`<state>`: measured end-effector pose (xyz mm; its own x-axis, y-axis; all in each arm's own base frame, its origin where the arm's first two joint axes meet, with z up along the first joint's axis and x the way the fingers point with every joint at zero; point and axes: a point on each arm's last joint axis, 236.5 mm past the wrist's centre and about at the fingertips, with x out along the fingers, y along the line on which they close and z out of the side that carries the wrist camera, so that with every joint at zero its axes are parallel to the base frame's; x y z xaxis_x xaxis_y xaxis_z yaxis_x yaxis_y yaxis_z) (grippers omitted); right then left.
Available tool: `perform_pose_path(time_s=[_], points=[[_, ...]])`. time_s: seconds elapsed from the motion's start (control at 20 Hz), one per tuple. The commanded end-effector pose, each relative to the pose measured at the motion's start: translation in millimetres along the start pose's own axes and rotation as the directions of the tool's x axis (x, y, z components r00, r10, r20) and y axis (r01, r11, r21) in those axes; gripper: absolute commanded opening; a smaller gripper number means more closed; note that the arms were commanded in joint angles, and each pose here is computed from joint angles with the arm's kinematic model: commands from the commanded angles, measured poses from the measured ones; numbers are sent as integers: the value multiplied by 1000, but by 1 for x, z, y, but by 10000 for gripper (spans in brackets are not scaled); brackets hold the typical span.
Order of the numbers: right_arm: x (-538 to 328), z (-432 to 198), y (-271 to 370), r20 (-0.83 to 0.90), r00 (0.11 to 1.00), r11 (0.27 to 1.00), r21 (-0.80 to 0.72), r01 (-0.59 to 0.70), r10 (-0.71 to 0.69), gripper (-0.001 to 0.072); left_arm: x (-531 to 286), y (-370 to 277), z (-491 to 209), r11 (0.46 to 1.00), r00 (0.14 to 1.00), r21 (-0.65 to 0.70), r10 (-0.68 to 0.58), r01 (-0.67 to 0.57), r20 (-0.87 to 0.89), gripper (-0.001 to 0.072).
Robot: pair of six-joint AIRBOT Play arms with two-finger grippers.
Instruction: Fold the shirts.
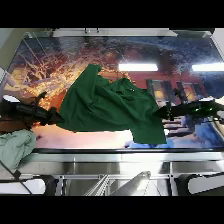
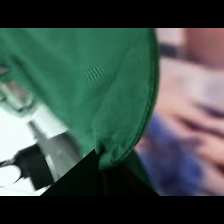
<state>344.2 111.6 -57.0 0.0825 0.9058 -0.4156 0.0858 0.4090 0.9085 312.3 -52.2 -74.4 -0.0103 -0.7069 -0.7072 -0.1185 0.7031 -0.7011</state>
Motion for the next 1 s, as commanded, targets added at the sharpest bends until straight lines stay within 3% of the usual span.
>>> perform_pose_path(time_s=[0.0,0.05,0.15,0.25,0.3,0.35,0.4,0.5,0.55,0.6,0.65,0.75,0.85,0.95], points=[[-41,-7,84,48,985,970,-191,-153,164,17,-60,-81,-6,981,976,113,-174,159,134,20],[-64,-5,120,109,968,938,-292,-187,227,17,-86,-120,-10,952,942,193,-274,237,195,20],[-121,-17,211,215,898,814,-537,-221,385,18,-156,-213,-41,825,821,461,-490,328,292,20],[-179,-53,308,312,815,621,-780,-75,489,18,-230,-305,-84,667,665,723,-625,183,408,20],[-201,-78,355,368,770,511,-857,64,521,19,-263,-341,-108,609,583,793,-649,12,489,20],[-218,-97,393,451,719,432,-872,228,530,18,-293,-367,-123,599,480,783,-645,-167,595,21],[-232,-114,430,532,656,352,-846,400,534,18,-333,-390,-134,622,312,702,-629,-347,712,21],[-246,-146,493,585,573,209,-781,589,574,18,-403,-425,-160,676,-16,484,-591,-556,807,22],[-251,-156,515,611,546,151,-733,663,574,18,-418,-441,-172,665,-95,400,-578,-630,811,23],[-259,-154,525,661,512,131,-673,728,548,18,-420,-451,-177,642,-94,380,-577,-666,811,22],[-271,-143,527,726,468,168,-613,772,504,18,-416,-451,-171,631,-35,405,-566,-662,824,23],[-293,-108,502,810,424,309,-558,770,406,17,-405,-415,-136,701,130,466,-478,-539,869,23],[-291,-68,462,793,502,416,-608,676,344,16,-370,-381,-96,710,383,613,-489,-346,784,22],[-269,-18,417,743,601,495,-656,569,294,16,-329,-327,-37,782,544,599,-431,-173,720,22]])
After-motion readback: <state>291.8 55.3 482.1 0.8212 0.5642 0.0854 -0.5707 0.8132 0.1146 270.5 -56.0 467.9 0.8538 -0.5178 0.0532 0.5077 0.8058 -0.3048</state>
